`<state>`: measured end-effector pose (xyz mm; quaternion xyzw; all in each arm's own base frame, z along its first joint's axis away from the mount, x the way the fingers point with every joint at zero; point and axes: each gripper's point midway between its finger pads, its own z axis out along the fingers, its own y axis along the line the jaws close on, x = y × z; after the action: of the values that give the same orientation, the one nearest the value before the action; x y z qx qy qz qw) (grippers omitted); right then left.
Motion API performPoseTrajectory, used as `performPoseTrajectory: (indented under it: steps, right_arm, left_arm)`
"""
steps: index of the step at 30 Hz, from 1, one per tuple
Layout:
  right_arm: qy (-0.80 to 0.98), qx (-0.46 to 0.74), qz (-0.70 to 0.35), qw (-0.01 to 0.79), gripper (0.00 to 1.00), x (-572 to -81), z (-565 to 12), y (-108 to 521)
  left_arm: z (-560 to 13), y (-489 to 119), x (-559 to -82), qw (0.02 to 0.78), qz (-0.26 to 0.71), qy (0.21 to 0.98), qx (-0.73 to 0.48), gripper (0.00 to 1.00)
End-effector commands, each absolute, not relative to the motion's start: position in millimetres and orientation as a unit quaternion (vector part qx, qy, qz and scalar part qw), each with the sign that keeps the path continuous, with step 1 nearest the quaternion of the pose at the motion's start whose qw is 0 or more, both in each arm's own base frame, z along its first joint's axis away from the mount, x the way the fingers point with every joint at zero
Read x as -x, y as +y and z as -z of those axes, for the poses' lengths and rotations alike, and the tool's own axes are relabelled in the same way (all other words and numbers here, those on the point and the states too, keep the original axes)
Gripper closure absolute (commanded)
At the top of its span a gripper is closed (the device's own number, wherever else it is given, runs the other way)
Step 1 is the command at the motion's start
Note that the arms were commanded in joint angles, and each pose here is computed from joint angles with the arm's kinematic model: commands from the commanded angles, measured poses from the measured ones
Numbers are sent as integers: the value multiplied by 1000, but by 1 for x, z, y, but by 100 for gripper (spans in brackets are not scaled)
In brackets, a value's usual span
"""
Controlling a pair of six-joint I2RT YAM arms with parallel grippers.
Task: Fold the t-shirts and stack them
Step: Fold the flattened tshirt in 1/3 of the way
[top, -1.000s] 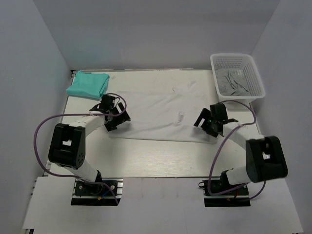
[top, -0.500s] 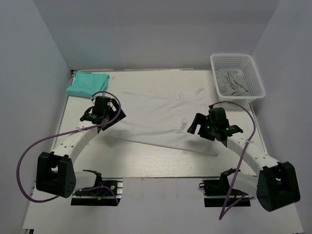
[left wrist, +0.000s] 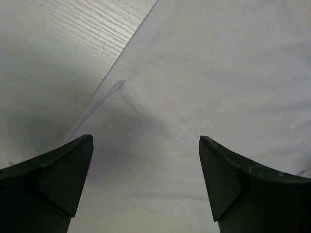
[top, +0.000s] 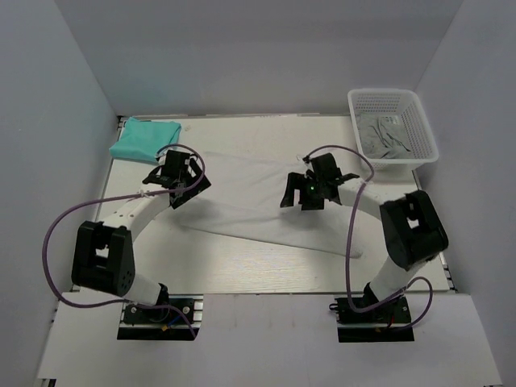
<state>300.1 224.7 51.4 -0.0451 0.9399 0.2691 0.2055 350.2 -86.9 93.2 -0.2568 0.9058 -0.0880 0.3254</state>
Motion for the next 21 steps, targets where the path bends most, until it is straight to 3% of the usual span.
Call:
performPoseTrajectory:
  steps: [1, 8, 14, 17, 21]
  right_arm:
    - [937, 82, -264, 211, 10, -322, -48, 236]
    - [942, 97, -261, 188, 10, -344, -33, 247]
    - [938, 95, -243, 230, 10, -356, -66, 241]
    - [941, 63, -201, 267, 10, -374, -88, 225]
    - [951, -7, -47, 305, 10, -406, -103, 170]
  left_arm:
    - [-108, -90, -369, 346, 91, 898, 256, 0]
    - [-100, -90, -379, 346, 93, 898, 254, 0]
    - [-115, -90, -406, 365, 92, 891, 255, 0]
    - [-128, -88, -432, 385, 76, 887, 245, 0]
    - [-129, -60, -463, 402, -9, 879, 258, 0]
